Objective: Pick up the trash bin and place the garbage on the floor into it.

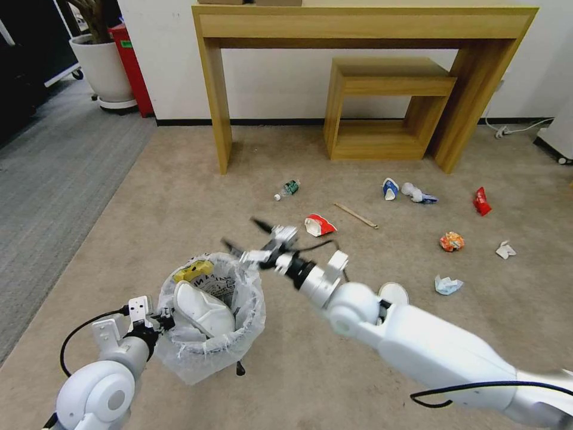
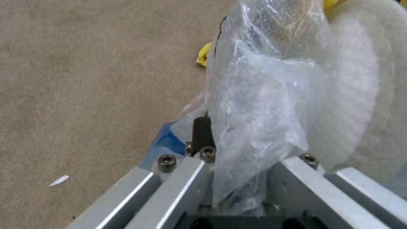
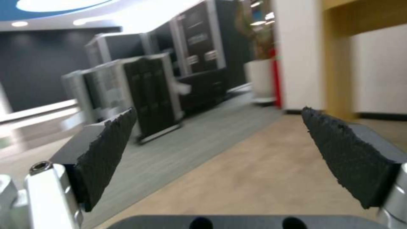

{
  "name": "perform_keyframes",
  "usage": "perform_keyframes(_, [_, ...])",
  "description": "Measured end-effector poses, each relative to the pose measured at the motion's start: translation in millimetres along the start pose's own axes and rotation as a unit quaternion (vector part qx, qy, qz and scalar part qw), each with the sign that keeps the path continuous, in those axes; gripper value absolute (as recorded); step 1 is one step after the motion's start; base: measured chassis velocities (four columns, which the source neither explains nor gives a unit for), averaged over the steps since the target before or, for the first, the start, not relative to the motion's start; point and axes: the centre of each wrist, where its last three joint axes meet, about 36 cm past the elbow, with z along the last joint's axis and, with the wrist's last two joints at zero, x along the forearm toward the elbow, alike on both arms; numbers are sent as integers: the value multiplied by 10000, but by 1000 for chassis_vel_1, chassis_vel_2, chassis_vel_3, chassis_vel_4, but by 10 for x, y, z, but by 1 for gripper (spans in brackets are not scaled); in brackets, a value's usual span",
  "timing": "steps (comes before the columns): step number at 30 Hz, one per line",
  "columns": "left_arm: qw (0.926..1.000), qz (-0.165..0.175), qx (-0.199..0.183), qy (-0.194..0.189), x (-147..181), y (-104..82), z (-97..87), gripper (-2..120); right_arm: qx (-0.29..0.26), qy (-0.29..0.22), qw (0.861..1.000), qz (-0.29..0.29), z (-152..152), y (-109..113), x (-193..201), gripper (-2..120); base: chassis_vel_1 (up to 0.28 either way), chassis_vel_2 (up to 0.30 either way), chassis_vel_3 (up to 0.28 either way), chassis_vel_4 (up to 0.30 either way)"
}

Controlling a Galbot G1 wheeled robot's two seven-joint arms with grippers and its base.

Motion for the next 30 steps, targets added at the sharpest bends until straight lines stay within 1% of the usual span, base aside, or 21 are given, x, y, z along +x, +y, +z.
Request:
perform_keyframes(2, [10000,-12,-21,13,-1,9,-2,0,122,-136,9987,479,-228,-192,109,100,0,0,0,0])
perform_keyframes(3, [10000,-16,-30,15,-1,13,-4,0,165,-175,9975,667,-307,-262,159,100,0,0,0,0])
perform_keyframes(4, [10000,-16,-30,15,-1,13,-4,0,165,-175,9975,667,-307,-262,159,100,0,0,0,0])
perform_keyframes(7, [10000,-21,-47,41,-1,18,-8,0,350,-329,9904,1295,-565,-516,391,100,0,0,0,0])
perform_keyframes(8, [10000,-21,-47,41,-1,18,-8,0,350,-329,9904,1295,-565,-516,391,100,0,0,0,0])
perform_keyframes(10, [10000,-20,-56,68,4,18,-8,0,451,-426,9837,1685,-716,-663,606,100,0,0,0,0])
perform_keyframes(11, [10000,-23,-61,72,4,20,-10,0,466,-444,9824,1754,-738,-687,652,100,0,0,0,0])
perform_keyframes(12, [10000,-23,-61,72,4,20,-10,0,466,-444,9824,1754,-738,-687,652,100,0,0,0,0])
perform_keyframes(15, [9999,-12,-114,100,-5,17,-25,0,567,-429,9717,2251,-852,-762,1030,100,0,0,0,0])
perform_keyframes(16, [9999,-12,-114,100,-5,17,-25,0,567,-429,9717,2251,-852,-762,1030,100,0,0,0,0])
perform_keyframes(18, [9998,13,-141,132,-11,12,-30,0,682,-373,9630,2580,-926,-739,1189,100,0,0,0,0])
perform_keyframes(19, [9998,14,-142,143,-7,14,-29,0,702,-341,9601,2685,-946,-729,1218,100,0,0,0,0])
perform_keyframes(20, [9998,14,-142,143,-7,14,-29,0,702,-341,9601,2685,-946,-729,1218,100,0,0,0,0])
perform_keyframes(22, [9998,7,-143,159,25,16,-27,0,793,-357,9529,2907,-1003,-693,1324,100,0,0,0,0])
perform_keyframes(26, [9997,11,-147,170,70,4,-20,0,874,-306,9479,3048,-1009,-660,1434,100,0,0,0,0])
perform_keyframes(30, [9997,-25,-117,192,135,-18,-53,0,907,-276,9428,3195,-1000,-662,1498,100,0,0,0,0])
